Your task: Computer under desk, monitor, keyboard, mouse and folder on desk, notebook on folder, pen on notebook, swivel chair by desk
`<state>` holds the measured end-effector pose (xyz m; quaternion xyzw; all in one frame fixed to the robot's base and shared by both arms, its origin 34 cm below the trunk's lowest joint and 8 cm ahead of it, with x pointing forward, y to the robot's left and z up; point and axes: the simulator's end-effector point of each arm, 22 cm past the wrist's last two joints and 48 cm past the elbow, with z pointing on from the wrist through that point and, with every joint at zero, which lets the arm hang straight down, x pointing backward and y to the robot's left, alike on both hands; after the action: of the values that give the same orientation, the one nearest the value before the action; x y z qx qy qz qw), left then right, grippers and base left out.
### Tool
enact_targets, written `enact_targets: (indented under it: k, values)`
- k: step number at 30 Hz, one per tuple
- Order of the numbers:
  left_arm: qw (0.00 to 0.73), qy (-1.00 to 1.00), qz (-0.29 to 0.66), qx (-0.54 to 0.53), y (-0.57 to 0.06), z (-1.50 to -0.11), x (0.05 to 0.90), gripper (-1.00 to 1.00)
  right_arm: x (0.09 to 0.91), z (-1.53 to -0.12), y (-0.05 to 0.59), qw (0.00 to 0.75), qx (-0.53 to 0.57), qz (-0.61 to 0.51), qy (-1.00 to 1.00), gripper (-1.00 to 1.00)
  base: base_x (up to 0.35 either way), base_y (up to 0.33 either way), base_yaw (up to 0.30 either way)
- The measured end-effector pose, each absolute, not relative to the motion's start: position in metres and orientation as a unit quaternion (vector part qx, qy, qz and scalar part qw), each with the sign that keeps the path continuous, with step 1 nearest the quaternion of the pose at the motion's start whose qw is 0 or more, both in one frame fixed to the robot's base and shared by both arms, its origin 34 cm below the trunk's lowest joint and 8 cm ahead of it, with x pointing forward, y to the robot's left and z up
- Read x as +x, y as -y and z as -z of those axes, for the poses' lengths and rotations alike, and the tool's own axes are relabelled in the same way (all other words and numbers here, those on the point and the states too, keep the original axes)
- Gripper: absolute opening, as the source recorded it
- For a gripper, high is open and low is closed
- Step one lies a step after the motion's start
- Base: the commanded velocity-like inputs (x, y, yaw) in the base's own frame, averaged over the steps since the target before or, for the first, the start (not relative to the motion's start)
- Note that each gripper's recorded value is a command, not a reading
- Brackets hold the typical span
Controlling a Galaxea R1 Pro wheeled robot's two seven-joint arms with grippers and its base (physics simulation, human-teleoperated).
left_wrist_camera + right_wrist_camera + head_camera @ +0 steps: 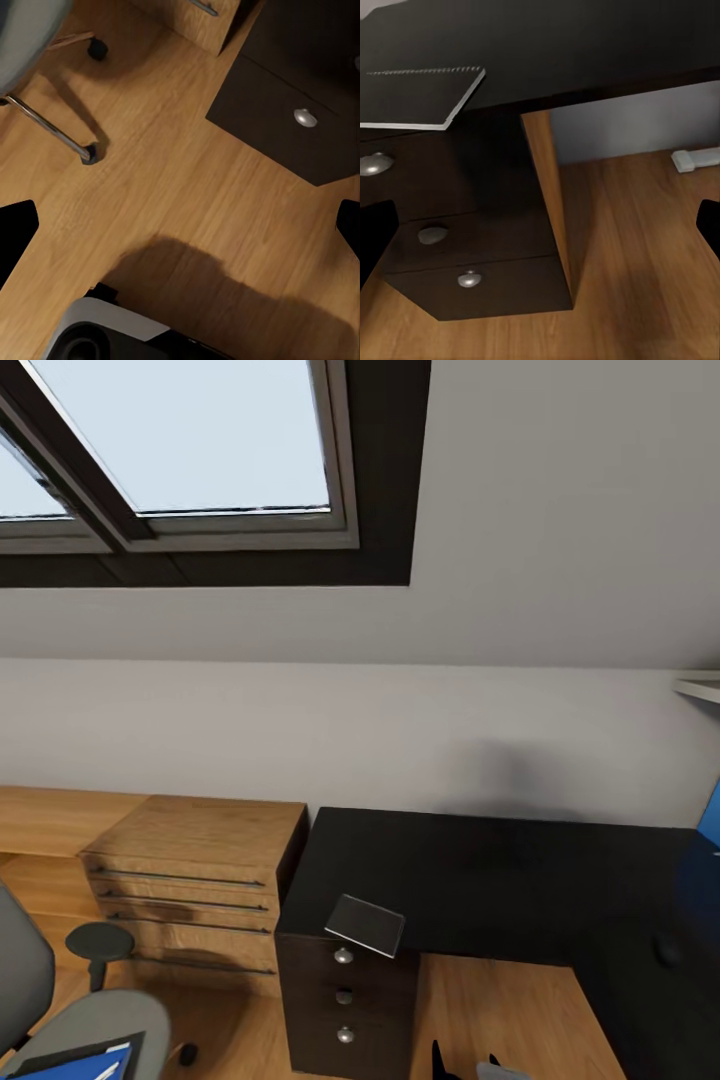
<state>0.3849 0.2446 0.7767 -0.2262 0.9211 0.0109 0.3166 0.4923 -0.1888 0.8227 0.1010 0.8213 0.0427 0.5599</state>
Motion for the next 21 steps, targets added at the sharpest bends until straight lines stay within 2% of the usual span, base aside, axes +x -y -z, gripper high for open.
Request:
enact_targets:
  k: [10,15,21]
  values:
    - [0.316,-0.922,-0.008,-0.222,-0.240,-0.777,0.385,1.00,0.503,-0.840,0.195,0.585,0.108,-0.040,-0.803,1.00,0.035,0.000,0.000]
    - [0.345,-0.915,0.013,-0.210,-0.224,-0.803,0.408,1.00,0.544,-0.908,0.210,0.639,0.137,-0.032,-0.756,1.00,0.002,0.000,0.000]
    - [0.361,-0.912,0.048,-0.188,-0.198,-0.850,0.436,1.00,0.572,-0.960,0.238,0.625,0.168,0.008,-0.763,1.00,0.000,0.000,0.000]
